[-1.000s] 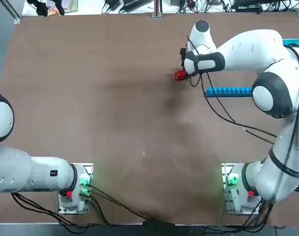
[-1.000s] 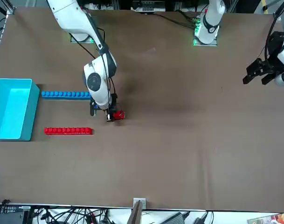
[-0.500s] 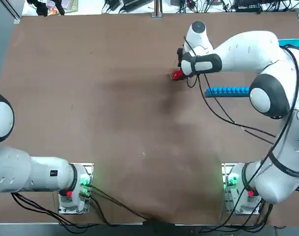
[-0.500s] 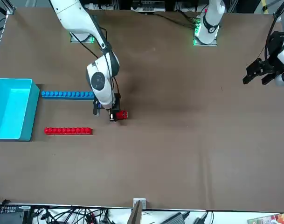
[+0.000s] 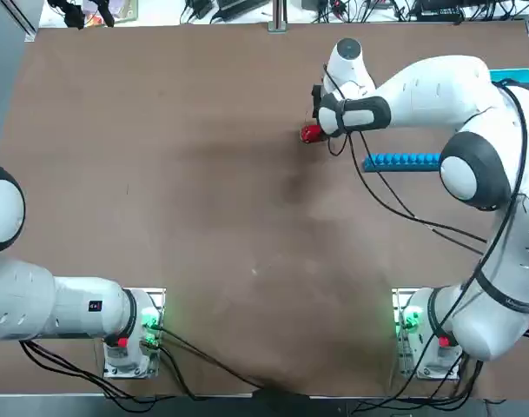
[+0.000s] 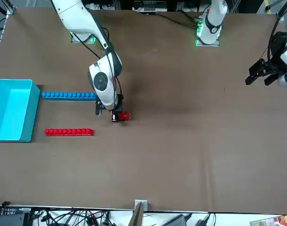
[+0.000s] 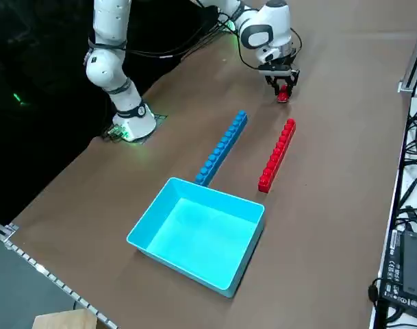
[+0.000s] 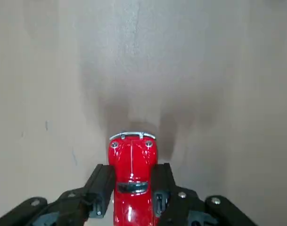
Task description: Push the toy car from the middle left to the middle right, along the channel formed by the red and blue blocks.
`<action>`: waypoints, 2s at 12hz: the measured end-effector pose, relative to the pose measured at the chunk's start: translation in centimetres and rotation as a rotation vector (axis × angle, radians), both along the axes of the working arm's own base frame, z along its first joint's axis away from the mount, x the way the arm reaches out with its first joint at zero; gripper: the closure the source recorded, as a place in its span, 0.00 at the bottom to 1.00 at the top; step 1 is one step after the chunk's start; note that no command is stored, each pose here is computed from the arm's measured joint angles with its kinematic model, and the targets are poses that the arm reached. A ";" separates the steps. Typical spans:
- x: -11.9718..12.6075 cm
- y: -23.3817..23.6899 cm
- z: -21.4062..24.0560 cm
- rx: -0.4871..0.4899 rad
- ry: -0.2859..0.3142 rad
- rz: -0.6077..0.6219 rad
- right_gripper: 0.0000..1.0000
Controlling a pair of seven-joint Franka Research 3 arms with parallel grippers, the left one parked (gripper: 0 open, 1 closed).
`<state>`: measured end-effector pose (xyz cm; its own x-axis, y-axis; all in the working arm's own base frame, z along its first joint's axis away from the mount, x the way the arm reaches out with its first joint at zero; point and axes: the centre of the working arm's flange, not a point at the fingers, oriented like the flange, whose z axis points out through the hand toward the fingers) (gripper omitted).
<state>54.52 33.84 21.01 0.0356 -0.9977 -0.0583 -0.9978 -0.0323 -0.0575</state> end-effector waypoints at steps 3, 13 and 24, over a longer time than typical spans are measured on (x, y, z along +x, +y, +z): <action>-0.1 0.3 0.0 0.002 0.000 -0.017 0.53; -0.1 0.7 0.0 0.006 0.001 -0.053 0.53; -0.1 1.5 0.0 0.009 -0.003 -0.051 0.53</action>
